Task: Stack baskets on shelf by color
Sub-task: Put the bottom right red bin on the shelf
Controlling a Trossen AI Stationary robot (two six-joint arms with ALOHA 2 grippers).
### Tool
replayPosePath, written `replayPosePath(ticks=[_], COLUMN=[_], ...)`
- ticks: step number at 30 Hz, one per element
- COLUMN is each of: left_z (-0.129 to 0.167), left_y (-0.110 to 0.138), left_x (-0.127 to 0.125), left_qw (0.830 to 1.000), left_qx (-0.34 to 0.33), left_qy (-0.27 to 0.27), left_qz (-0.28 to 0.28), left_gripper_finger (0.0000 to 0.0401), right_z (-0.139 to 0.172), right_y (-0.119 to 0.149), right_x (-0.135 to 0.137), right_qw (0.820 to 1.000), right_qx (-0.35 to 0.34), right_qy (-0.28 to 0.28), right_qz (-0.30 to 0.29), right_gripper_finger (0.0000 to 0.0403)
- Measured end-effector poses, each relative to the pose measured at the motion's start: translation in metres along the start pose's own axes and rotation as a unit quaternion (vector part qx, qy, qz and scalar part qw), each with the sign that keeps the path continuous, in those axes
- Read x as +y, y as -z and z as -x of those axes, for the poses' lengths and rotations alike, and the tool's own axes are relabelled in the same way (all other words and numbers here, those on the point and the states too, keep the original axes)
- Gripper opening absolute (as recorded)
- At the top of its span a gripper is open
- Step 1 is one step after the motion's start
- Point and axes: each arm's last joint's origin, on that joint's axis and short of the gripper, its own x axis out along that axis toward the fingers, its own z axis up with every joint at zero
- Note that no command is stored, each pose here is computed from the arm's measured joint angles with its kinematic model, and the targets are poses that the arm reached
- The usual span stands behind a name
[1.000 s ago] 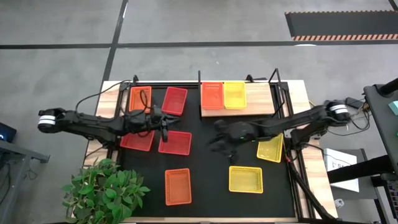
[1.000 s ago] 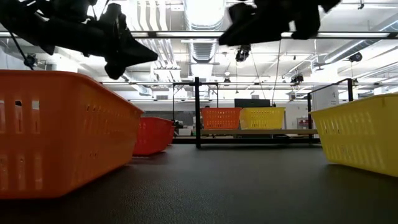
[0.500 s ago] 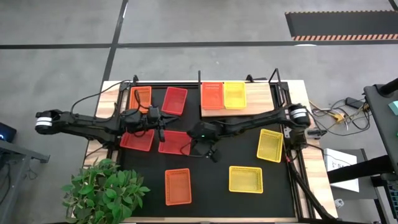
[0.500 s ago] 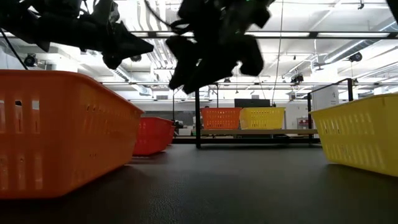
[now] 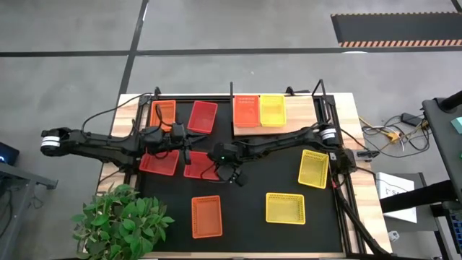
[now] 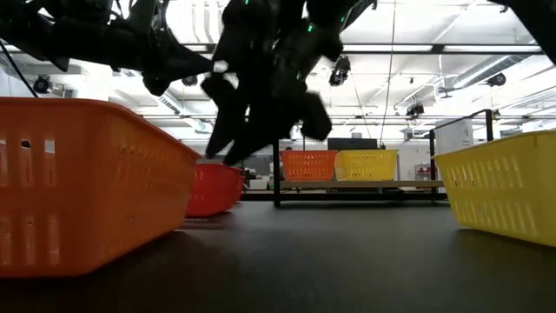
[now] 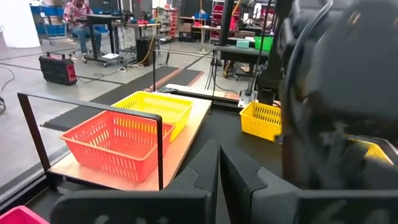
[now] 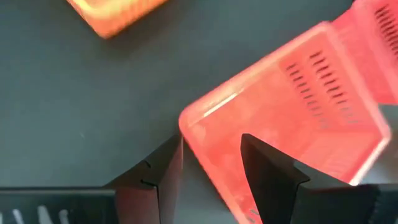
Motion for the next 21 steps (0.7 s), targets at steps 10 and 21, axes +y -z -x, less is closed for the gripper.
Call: replayPosePath(ticks=[10,21], left_z=[0.000,0.000], left_y=[-0.004,-0.005], left_x=[0.000,0.000], left_qw=[1.000,1.000], left_qx=[-0.011,-0.024], left_qy=[-0.015,-0.015], left_qz=[-0.011,-0.009], left_gripper_finger=[0.0000,0.0000], right_z=[-0.033,0.015], right_y=[0.016,-0.030], right_x=[0.003,0.008], right_qw=[0.999,0.999], right_qx=[0.013,0.038], right_qy=[-0.009,-0.024], right_qz=[0.051,0.018], right_gripper_finger=[0.0076,0.0008])
